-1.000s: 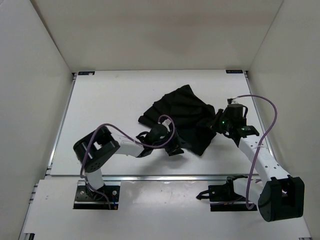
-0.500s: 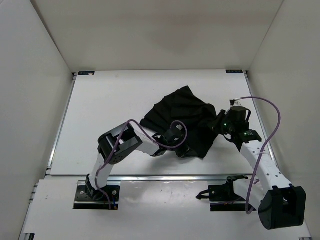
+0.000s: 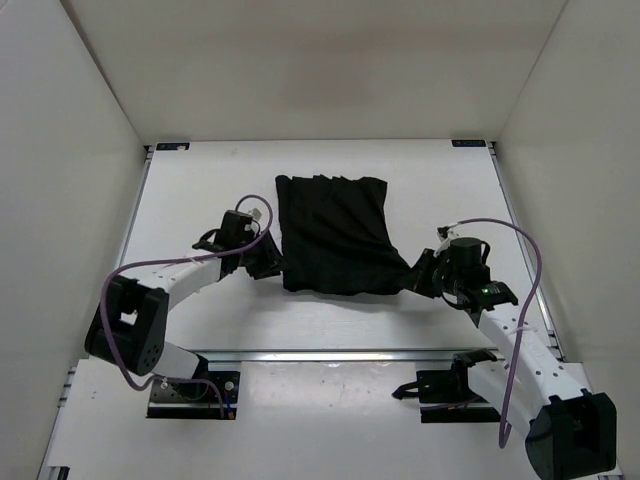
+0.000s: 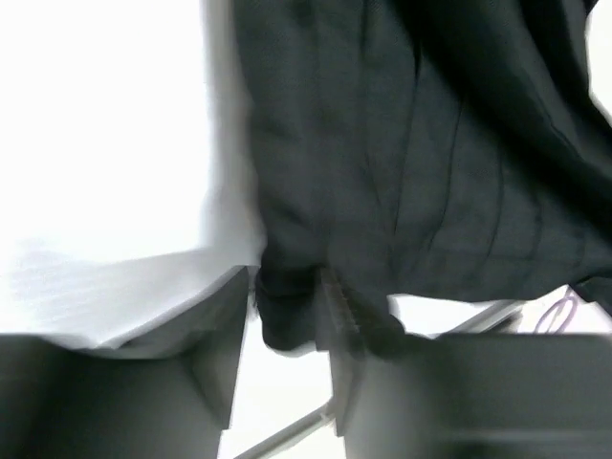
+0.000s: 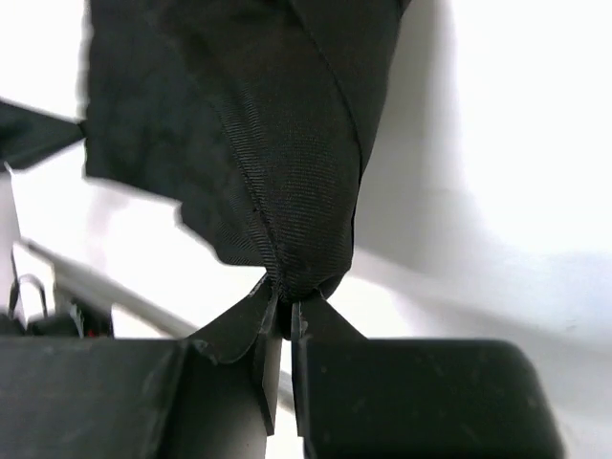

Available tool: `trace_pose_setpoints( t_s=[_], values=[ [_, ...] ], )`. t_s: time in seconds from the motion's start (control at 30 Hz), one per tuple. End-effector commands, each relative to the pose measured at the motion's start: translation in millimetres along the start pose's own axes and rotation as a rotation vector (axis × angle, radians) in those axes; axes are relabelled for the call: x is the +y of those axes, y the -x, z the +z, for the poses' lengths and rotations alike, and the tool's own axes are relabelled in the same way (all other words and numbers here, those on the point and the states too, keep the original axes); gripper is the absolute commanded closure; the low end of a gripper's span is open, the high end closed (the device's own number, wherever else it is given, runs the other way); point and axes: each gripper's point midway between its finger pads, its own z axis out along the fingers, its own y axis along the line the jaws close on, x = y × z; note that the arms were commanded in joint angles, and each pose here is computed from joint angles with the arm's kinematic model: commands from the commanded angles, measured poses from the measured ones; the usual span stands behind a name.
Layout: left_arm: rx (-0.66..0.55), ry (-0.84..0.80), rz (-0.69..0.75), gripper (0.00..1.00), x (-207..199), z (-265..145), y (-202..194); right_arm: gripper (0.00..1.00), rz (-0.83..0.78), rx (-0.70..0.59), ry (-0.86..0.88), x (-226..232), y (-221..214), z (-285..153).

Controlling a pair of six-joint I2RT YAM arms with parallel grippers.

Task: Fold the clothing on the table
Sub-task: Flatten the skirt out

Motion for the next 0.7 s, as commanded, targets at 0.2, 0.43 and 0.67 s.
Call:
trace_pose_setpoints(
  t_s=[0.2, 0.43, 0.67],
  values=[
    [0.057, 0.082, 0.135, 0.31, 34, -43, -22, 0.69, -0.021, 0.109, -0.024, -12, -18, -5],
    [0.027, 0.110, 0.050, 0.31, 63, -42, -53, 0.66, -0.002, 0.114, -0.008, -12, -22, 1],
    [-0.086, -0.042, -0.091, 0.35, 36, -22, -47, 0.65, -0.024, 0.112, -0.066, -26, -26, 1]
  ],
)
